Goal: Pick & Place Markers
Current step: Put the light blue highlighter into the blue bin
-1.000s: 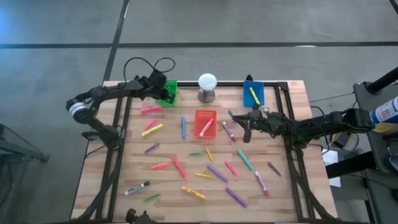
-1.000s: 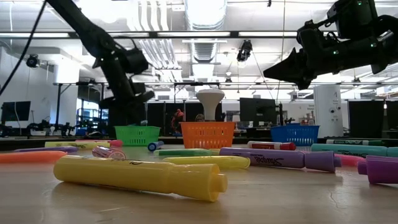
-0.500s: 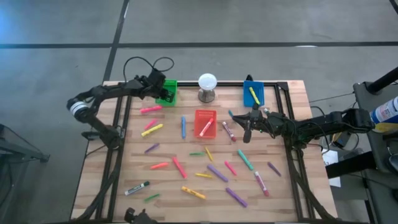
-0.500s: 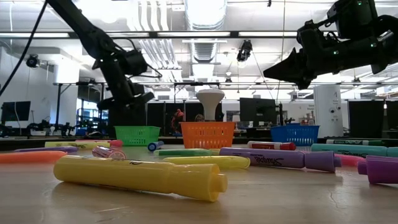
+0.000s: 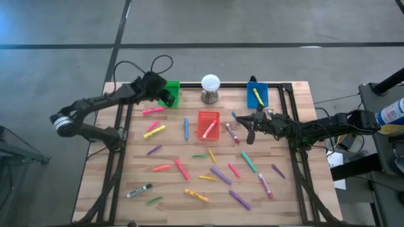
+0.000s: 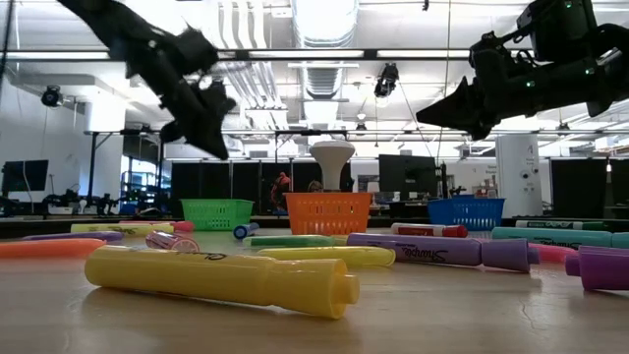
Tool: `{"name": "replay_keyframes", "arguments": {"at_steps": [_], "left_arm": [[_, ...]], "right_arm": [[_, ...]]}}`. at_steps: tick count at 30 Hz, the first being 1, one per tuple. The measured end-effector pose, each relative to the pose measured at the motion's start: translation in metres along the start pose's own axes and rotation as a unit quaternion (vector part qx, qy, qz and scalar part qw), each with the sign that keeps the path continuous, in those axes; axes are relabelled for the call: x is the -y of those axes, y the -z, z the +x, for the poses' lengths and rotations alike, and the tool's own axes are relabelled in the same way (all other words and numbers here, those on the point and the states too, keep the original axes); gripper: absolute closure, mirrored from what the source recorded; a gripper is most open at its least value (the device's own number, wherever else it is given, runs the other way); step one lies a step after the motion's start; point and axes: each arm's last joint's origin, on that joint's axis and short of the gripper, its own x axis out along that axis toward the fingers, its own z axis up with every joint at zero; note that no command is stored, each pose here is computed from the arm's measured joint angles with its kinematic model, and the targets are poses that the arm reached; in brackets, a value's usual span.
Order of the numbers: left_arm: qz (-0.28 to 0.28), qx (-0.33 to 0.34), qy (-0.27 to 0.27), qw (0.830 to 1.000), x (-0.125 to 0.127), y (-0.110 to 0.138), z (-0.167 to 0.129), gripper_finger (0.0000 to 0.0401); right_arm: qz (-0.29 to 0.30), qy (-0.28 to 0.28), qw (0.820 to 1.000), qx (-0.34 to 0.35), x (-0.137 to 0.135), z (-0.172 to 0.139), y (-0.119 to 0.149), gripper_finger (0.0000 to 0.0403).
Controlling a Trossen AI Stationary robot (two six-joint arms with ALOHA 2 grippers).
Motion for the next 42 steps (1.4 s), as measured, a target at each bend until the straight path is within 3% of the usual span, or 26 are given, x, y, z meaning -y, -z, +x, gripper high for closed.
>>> {"name": "replay_keyframes", "arguments": {"at_steps": [8,15,22,29,37,42], "left_arm": [[0.042,0.148,0.119,0.981,0.035,0.047,-0.022,0.0397],[0.043,0.238,0.190,0.952,0.032,0.093,-0.018,0.0400],[0.080,0.254,0.227,0.937,0.026,0.121,-0.016,0.0401],[0.079,0.275,0.232,0.930,0.019,0.138,-0.018,0.0401],[0.078,0.283,0.233,0.927,0.018,0.141,-0.018,0.0401],[0.078,0.281,0.233,0.928,0.018,0.142,-0.018,0.0401]], "right_arm": [[0.009,-0.001,1.000,-0.001,0.000,0.000,0.000,0.0369],[0.036,0.004,0.999,0.000,0.000,0.000,0.000,0.0369],[0.032,0.023,0.999,0.011,-0.001,0.002,-0.005,0.0370],[0.016,0.029,0.999,-0.006,-0.014,0.002,-0.008,0.0393],[0.016,0.064,0.997,-0.042,-0.038,-0.003,-0.008,0.0394],[0.041,0.050,0.997,-0.048,-0.048,-0.008,-0.006,0.0394]]}}
